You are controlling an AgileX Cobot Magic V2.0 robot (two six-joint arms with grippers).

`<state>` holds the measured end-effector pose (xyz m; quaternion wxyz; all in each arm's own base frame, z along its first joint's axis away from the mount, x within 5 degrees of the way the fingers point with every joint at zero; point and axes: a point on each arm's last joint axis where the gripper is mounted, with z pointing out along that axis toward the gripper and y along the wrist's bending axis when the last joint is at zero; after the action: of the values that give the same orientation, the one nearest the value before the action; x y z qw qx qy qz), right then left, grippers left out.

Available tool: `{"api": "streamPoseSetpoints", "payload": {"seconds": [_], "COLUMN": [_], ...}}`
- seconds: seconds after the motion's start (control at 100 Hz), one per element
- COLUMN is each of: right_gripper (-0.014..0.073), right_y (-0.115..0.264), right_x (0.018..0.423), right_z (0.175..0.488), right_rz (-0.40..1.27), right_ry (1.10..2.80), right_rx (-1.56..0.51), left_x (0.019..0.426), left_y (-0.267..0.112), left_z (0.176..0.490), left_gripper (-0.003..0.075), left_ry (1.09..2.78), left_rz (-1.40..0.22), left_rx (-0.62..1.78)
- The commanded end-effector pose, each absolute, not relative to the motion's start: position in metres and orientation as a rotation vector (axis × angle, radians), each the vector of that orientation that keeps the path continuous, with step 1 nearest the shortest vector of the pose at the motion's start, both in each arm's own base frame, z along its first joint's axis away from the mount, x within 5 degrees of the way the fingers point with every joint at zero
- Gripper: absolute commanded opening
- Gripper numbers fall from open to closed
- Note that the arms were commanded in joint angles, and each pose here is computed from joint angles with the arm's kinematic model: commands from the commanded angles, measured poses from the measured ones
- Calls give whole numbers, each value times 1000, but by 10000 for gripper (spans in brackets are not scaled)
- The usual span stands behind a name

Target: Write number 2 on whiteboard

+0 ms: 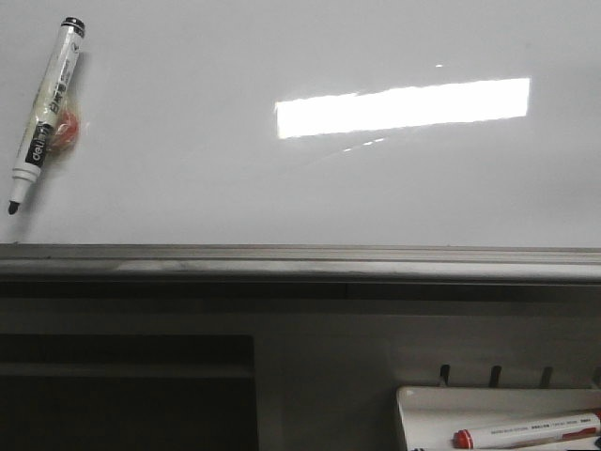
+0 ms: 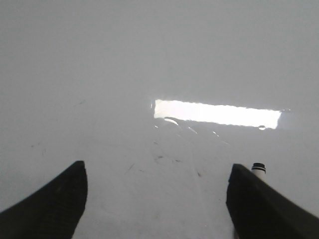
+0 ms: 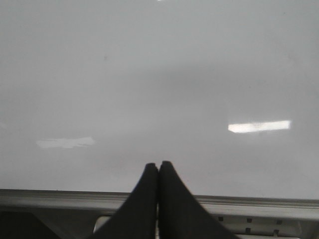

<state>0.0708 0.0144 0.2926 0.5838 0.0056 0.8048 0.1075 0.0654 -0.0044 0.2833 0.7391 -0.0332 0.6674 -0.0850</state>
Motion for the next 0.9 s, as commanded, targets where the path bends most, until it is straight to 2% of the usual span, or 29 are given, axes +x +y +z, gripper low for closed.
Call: {"api": "streamPoseSetpoints", "payload": {"seconds": [0.0,0.18,0.51,0.89], "right_gripper": [-60,-61,-60,-61], "right_y": [14,14,14,14], "right_x": [74,73,73,73], "right_z": [307,305,303,303], "right_rz": [253,255,258,259], "right_ry": [1808,1826,1846,1852], "right_rx": [30,27,23,22], "left_x": [68,84,119,157], "left_y": [-5,-16,-58,-86], "left_z": [298,292,275,250], "left_gripper": [529,525,505,494], "left_ry": [1378,1459,1572,1650], "left_rz": [-158,-224,-401,-411], "left_rx": [-35,72,305,361]}}
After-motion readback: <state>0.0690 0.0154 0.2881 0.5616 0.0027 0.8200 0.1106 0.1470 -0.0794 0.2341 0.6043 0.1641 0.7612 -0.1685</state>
